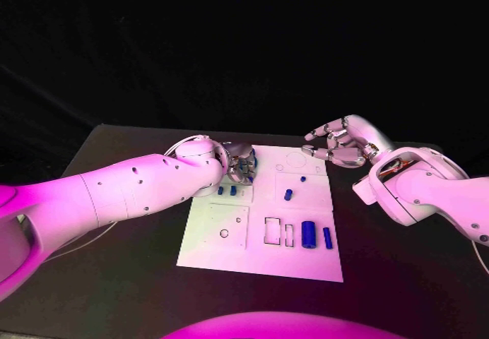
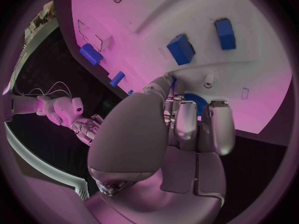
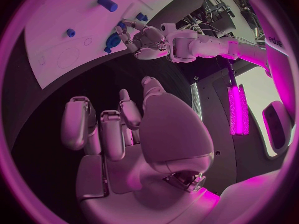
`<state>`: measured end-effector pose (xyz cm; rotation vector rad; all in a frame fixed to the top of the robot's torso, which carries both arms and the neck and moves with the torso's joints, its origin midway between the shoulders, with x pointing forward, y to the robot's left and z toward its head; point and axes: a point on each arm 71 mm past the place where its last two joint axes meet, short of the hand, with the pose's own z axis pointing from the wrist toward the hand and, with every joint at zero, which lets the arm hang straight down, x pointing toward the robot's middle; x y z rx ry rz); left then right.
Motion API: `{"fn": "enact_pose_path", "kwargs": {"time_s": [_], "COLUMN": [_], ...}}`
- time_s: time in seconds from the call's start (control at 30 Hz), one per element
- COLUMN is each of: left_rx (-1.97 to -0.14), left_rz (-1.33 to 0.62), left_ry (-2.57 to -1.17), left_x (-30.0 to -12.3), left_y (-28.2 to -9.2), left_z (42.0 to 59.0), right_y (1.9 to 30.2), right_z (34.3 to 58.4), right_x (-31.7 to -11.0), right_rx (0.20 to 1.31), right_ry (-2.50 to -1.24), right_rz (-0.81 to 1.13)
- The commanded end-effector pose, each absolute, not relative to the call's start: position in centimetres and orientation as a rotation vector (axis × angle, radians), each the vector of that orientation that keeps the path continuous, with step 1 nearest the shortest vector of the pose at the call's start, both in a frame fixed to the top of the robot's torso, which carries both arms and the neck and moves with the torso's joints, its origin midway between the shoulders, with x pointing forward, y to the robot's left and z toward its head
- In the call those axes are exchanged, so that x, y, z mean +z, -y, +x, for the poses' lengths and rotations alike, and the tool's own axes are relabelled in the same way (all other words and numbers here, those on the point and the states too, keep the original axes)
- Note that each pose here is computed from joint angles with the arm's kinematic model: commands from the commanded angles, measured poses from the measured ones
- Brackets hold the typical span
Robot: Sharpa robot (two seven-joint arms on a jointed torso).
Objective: Assemble the parts on the task board
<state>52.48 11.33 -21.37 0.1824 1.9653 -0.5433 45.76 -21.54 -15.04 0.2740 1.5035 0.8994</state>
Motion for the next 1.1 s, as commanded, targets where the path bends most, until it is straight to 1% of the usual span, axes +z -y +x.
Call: {"fn": "enact_pose_path", "kwargs": {"time_s": [0.03,0.37,0.67,0.83,1.1], "left_rx": [-0.573,-0.588,-0.595,-0.603,-0.633], "left_rz": [0.186,0.163,0.140,0.120,0.058], "left_ry": [-1.981,-1.955,-1.923,-1.899,-1.882], "left_x": [-21.6,-21.4,-21.0,-20.4,-18.9], "left_y": [-11.0,-11.1,-11.8,-12.4,-13.9], "left_z": [52.3,52.4,52.3,52.2,51.8], "right_y": [21.4,21.4,21.6,21.8,22.0], "right_z": [45.7,45.7,45.8,45.9,46.0], "right_x": [-15.1,-15.1,-15.1,-15.2,-15.2], "right_rx": [0.902,0.902,0.895,0.891,0.885], "right_ry": [-1.514,-1.513,-1.513,-1.512,-1.513], "right_rz": [0.256,0.256,0.259,0.261,0.263]}}
